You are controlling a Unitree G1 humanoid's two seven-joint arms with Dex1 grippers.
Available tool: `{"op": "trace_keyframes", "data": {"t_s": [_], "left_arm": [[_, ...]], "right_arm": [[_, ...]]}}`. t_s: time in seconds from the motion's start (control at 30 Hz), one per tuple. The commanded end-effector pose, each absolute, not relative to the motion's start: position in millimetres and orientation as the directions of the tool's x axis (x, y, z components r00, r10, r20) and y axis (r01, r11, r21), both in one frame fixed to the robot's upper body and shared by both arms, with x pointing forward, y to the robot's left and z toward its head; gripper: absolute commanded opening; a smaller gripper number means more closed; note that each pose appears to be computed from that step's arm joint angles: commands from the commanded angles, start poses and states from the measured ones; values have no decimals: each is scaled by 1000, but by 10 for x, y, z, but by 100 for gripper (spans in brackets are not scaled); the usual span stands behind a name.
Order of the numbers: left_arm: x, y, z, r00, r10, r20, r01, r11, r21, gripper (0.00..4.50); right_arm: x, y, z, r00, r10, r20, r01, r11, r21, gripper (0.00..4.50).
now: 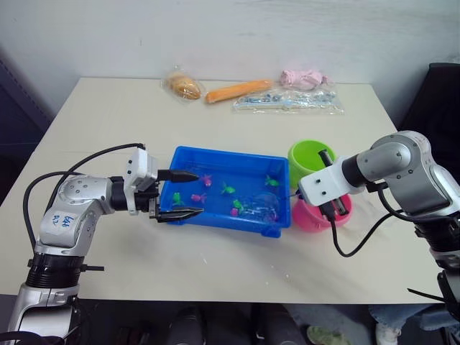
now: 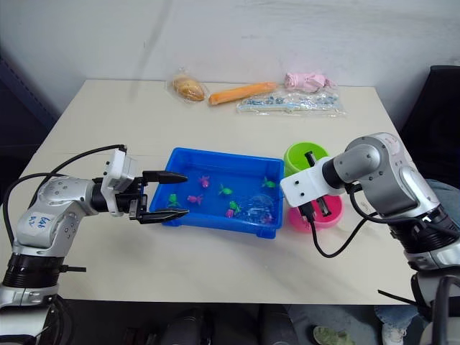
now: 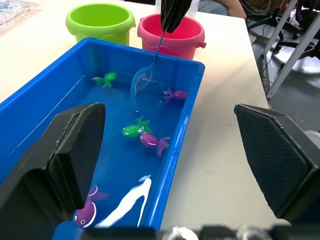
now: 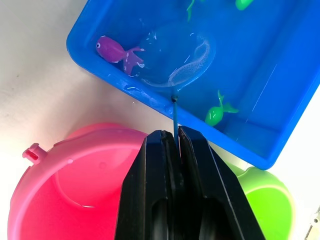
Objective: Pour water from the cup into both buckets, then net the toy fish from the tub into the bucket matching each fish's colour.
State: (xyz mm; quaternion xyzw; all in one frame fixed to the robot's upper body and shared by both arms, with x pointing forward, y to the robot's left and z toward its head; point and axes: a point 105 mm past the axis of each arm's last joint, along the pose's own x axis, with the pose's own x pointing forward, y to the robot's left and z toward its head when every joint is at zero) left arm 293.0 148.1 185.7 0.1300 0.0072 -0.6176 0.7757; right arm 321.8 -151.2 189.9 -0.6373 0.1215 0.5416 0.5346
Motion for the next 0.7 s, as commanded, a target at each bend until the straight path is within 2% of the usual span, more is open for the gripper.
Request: {"op": "trace_keyframes", "data": {"t_s": [0.03, 0.3, 0.5, 0.7], "left_arm": [[2900, 1468, 1937, 218, -962, -166, 958, 179, 223, 445], [2879, 1488, 1928, 209, -960, -184, 959, 164, 231, 445], [2940, 1552, 1988, 204, -958, -199, 949, 144, 280, 445], [2959, 1586, 1992, 204, -957, -206, 949, 142, 283, 445]], "right_arm": [[3187, -1667, 1901, 379, 345, -859, -757, -419, -502, 0], [3079, -1647, 1787, 284, 408, -868, -847, -318, -427, 0], [3096, -1647, 1889, 289, 464, -838, -873, -233, -430, 0], [3039, -1623, 1935, 245, 526, -814, -914, -156, -375, 0]]}}
